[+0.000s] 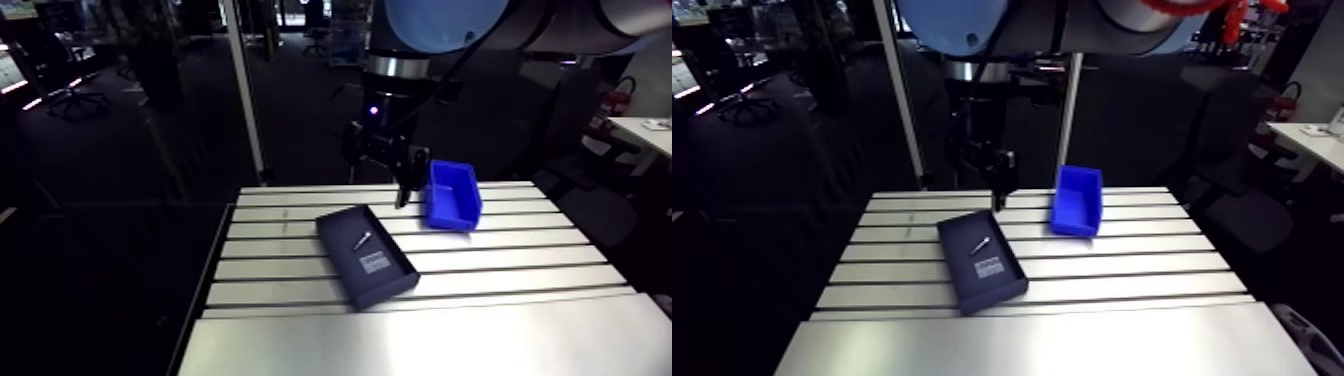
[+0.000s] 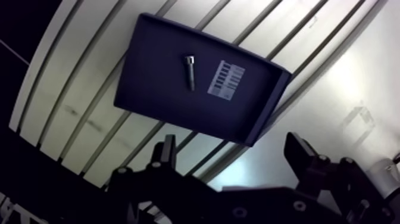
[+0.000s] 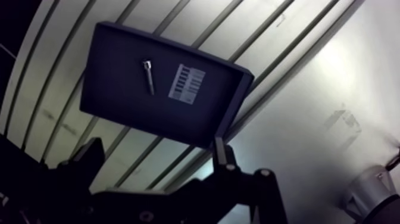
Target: Pick up the M10 bolt from the tray and put it into the blue bin.
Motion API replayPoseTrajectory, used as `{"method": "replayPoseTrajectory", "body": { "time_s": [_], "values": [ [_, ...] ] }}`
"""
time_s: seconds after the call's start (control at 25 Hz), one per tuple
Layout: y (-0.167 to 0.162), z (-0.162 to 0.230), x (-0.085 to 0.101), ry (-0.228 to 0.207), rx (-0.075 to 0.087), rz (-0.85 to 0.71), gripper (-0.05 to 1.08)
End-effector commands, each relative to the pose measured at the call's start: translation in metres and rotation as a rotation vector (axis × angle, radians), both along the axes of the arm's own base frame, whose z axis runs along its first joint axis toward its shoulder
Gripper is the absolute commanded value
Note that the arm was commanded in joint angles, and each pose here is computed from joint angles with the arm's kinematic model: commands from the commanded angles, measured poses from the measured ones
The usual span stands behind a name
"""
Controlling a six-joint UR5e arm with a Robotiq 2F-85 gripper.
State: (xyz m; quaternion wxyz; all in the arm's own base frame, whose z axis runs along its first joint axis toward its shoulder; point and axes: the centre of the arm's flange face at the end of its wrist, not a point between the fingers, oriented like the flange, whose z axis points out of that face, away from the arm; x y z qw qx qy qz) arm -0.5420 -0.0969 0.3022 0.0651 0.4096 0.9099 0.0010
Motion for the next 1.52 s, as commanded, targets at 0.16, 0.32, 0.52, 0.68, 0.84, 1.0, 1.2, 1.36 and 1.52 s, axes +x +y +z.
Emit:
{"method": "replayPoseTrajectory", "body": {
  "time_s": [0.16, 0.32, 0.52, 0.68, 0.84, 1.0, 1.2, 1.36, 1.52],
  "values": [
    [0.003, -0.013, -0.003, -0.001, 0.008, -0.033, 0.02],
    [0.003, -0.014, -0.002, -0.005, 0.01, -0.057, 0.02],
    [0.004, -0.022, -0.004, -0.021, 0.021, -0.108, 0.02],
    [0.004, -0.023, -0.004, -0.024, 0.026, -0.121, 0.02],
    [0.004, -0.028, -0.005, -0.024, 0.03, -0.141, 0.02],
    [0.005, -0.035, -0.009, 0.005, 0.034, -0.141, 0.02],
    [0.004, -0.044, -0.011, 0.034, 0.037, -0.14, 0.02],
    [0.004, -0.054, -0.011, 0.031, 0.046, -0.137, 0.02],
    [0.005, -0.069, -0.009, 0.015, 0.057, -0.142, 0.02]
  ]
}}
